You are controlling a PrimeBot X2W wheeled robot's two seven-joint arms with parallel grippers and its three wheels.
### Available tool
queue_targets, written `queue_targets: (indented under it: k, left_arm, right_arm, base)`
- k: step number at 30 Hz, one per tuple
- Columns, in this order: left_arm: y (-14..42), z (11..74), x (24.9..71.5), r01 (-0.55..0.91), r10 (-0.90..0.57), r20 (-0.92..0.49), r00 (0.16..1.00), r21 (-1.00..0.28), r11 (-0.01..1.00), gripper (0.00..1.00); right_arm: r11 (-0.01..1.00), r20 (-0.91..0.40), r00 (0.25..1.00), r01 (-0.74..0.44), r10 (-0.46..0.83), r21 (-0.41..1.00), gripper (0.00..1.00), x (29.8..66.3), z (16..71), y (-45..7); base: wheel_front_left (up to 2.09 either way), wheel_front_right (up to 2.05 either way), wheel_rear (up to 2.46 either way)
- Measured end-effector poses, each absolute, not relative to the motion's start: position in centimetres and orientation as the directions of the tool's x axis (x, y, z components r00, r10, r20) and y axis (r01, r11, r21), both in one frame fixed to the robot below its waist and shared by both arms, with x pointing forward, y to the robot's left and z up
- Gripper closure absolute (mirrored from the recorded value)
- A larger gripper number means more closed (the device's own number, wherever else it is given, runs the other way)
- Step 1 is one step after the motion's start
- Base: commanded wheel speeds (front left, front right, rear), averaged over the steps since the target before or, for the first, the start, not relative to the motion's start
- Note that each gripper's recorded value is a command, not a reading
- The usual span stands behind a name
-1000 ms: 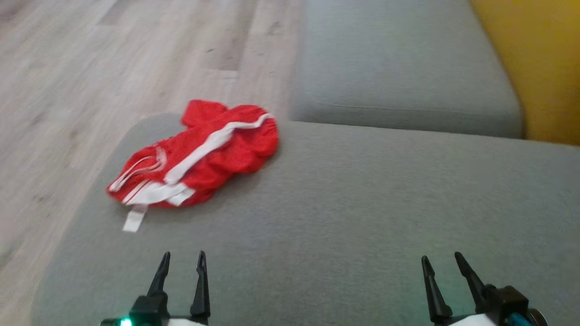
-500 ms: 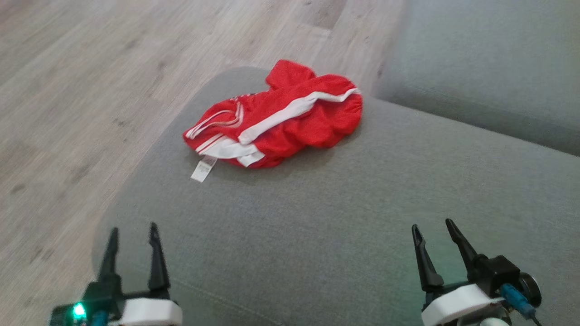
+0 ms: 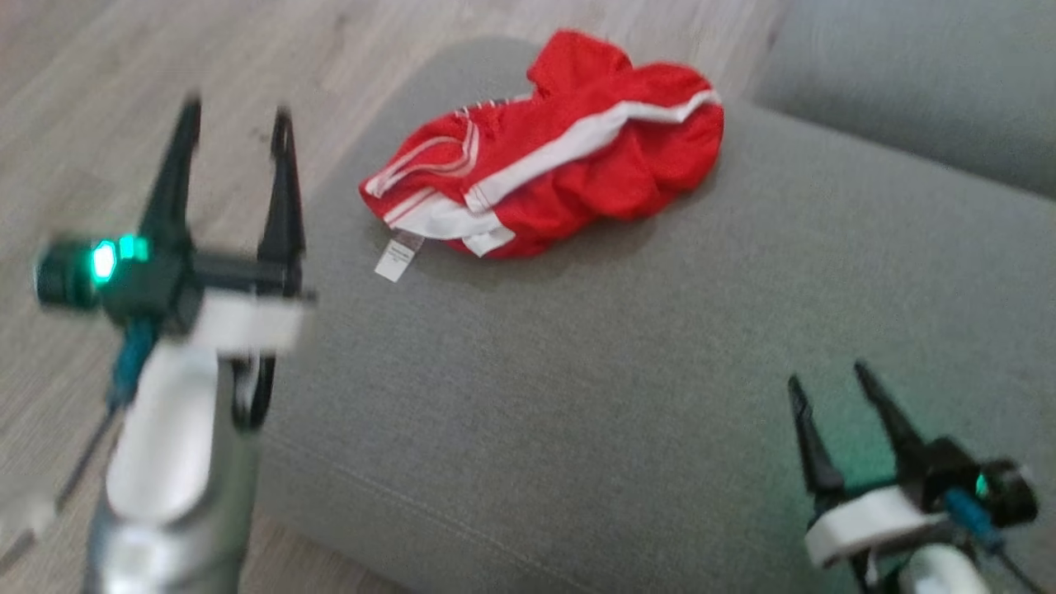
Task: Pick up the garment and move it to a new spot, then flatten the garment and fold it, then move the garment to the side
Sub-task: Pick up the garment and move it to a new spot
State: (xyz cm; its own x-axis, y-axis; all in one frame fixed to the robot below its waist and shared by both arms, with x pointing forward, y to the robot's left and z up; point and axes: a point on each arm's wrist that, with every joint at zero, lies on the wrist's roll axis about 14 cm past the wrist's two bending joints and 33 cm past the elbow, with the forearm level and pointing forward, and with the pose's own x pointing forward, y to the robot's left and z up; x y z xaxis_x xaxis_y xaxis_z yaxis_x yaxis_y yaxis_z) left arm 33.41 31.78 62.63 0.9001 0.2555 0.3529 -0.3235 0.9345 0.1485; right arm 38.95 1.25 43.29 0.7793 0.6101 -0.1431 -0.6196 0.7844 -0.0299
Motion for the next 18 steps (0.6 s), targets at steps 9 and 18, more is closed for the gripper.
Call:
queue_targets:
  k: [9,18]
  left_arm:
    - [25.0,63.1,48.4,-0.027,-0.036,0.231,0.972,0.263,0.964,0.0]
    - [20.1,52.7,57.4,0.156,-0.127,-0.161,0.979,0.179,0.971,0.0]
  right_arm:
    - [0.835,-0.119,0.836,-0.546,0.536,-0.073,0.0,44.6,42.4,-2.7]
    - [0.896,-0.187,0.893,-0.433,0.41,-0.102,0.0,46.0,39.3,-9.1]
  base:
    - [0.0,0.0,0.0]
    - [0.0,0.0,0.0]
